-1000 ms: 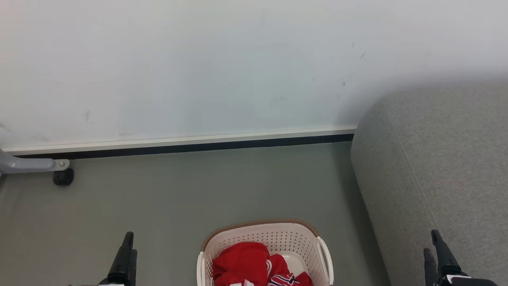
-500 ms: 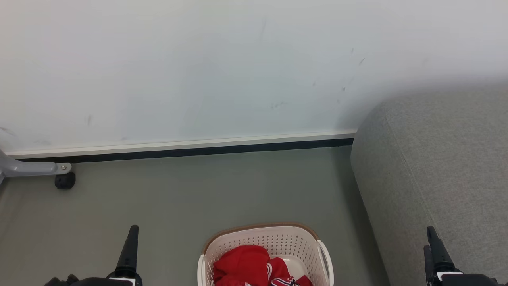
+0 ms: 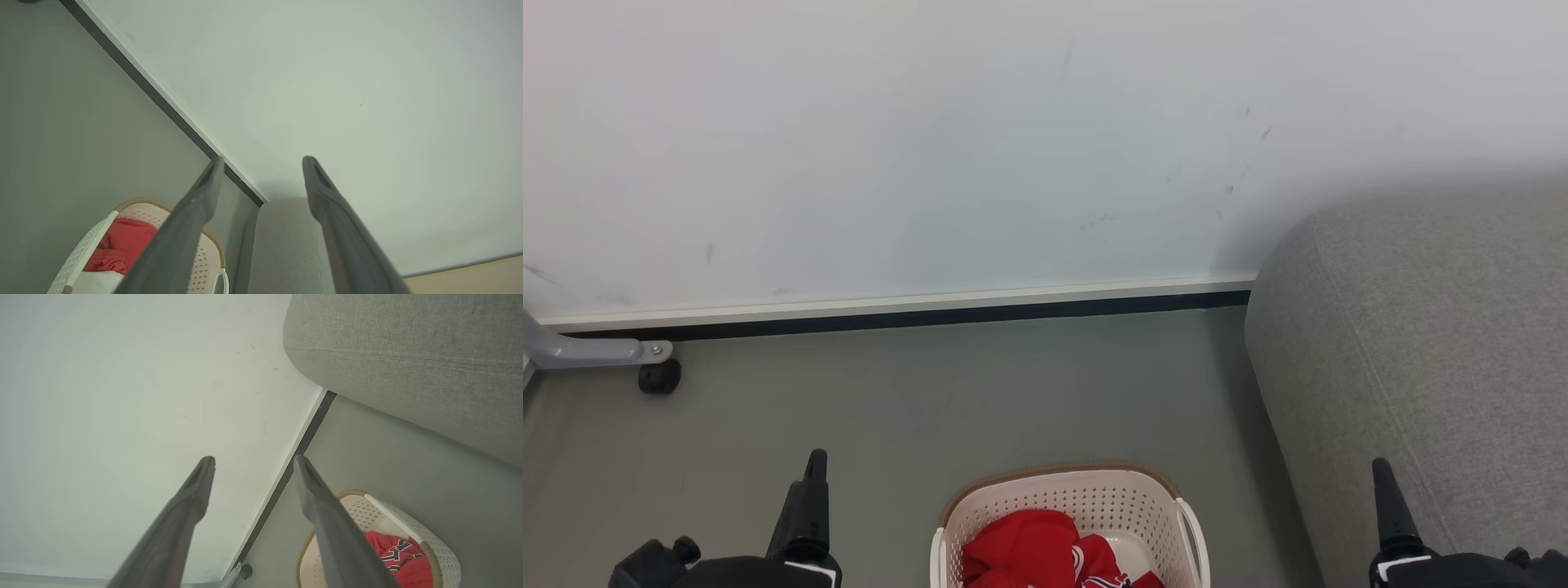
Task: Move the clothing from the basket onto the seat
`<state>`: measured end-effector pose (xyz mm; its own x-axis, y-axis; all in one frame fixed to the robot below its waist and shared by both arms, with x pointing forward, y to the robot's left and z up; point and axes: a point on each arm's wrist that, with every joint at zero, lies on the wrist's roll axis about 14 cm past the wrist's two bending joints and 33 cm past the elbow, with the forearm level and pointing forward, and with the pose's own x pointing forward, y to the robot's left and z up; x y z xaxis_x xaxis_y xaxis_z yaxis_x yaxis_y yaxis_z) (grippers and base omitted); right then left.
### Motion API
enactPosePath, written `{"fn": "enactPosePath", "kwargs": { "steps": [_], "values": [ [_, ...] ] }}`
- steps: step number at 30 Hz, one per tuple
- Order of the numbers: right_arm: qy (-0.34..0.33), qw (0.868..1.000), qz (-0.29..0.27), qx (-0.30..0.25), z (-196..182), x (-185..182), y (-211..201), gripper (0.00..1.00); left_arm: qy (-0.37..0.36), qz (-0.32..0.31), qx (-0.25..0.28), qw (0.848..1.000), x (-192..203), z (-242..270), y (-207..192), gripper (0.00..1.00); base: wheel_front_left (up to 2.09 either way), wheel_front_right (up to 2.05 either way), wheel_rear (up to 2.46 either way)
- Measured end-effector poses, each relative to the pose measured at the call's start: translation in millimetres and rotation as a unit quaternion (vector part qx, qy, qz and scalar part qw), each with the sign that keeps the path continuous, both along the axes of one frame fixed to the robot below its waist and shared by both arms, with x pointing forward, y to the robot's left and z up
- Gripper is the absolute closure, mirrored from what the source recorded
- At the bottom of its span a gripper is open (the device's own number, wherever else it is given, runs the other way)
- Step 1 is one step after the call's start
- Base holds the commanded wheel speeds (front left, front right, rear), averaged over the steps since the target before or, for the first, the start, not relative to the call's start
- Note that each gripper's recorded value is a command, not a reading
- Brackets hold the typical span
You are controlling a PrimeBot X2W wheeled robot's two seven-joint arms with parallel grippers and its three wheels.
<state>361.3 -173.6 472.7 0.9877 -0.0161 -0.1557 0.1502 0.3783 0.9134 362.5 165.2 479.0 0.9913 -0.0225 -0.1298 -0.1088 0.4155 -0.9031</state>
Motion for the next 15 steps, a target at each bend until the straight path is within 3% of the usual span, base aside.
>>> {"fn": "enactPosePath", "kwargs": {
  "steps": [15],
  "values": [
    [-0.023,0.99,0.021,-0.141,14,0,12,0.0,-0.025,-0.021,0.166,0.986,-1,12,-5,0.0,0.0,0.0,0.0]
  ]
}}
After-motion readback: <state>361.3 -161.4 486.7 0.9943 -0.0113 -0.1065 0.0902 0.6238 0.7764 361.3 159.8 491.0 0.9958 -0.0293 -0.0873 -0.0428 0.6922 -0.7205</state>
